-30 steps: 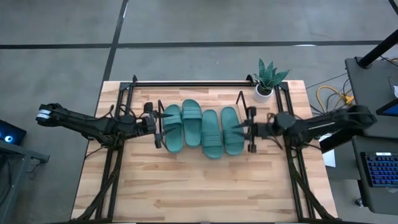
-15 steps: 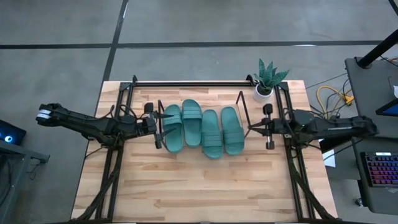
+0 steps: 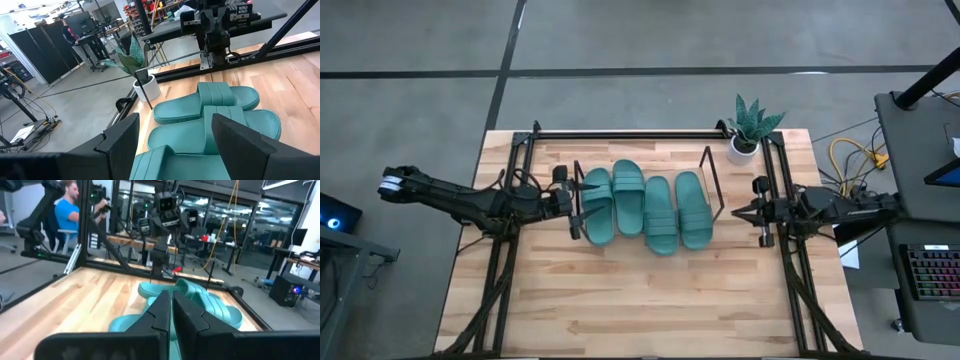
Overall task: Pick and place slides into the shelf
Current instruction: Return to Home Position
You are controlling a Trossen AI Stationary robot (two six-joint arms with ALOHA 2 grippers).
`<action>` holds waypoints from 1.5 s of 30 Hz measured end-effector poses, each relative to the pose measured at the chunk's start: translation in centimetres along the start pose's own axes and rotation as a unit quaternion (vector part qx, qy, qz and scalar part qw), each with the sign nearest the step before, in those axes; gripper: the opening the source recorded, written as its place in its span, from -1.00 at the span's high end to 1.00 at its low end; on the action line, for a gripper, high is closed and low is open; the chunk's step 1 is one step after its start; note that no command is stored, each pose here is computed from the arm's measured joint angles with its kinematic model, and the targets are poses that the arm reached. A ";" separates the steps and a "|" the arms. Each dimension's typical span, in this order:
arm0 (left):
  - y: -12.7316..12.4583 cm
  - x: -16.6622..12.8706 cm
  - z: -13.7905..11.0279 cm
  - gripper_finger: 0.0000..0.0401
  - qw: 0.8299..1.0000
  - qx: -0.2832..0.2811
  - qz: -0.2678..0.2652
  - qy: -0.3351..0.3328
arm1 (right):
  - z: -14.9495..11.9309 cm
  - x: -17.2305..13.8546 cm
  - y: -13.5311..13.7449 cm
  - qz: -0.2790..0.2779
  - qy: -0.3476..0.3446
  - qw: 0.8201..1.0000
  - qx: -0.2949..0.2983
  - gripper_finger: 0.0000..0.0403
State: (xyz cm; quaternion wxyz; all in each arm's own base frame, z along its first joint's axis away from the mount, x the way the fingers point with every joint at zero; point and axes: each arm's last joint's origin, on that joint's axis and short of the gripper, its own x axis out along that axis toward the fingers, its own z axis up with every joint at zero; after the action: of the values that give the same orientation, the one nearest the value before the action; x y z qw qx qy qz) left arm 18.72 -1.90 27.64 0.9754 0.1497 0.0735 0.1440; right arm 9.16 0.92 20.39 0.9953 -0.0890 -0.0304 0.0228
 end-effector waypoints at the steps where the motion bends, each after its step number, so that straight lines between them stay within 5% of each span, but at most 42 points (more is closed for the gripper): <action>1: 0.0 0.0 0.0 -0.16 1.000 0.000 0.000 0.000 | -0.2 -0.2 0.0 -0.001 -0.003 1.000 0.001 0.96; 9: -0.1 0.0 -0.2 -0.16 1.000 -0.006 -0.011 0.000 | -2.9 0.2 0.5 0.001 0.037 0.999 0.012 0.96; 17: -1.5 0.3 -1.0 -0.14 0.983 -0.085 -0.156 -0.056 | -3.4 0.3 0.7 0.005 0.025 0.999 0.022 0.96; 20: -1.8 0.4 -0.9 0.02 0.974 -0.084 -0.198 -0.076 | -3.5 0.3 0.7 0.006 0.032 0.999 0.024 0.96; 29: 0.9 -0.5 0.6 0.95 0.984 -0.016 -0.143 -0.110 | -3.6 0.4 0.7 0.009 0.039 0.999 0.023 0.96; 34: 2.0 -2.7 -0.2 0.94 0.986 0.037 -0.116 -0.113 | -3.7 0.5 0.8 0.017 0.045 0.999 0.023 0.96; 45: 1.6 -5.4 -5.3 0.94 0.986 0.019 -0.115 -0.120 | -4.2 0.8 0.9 0.022 0.074 0.997 0.022 0.96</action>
State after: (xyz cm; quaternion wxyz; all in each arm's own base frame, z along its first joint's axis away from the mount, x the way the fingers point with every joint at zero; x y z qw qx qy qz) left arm 12.18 -0.62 23.66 0.9843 0.1747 -0.0244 0.0110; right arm 10.18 1.12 16.14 0.9958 -0.0696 0.0453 0.0385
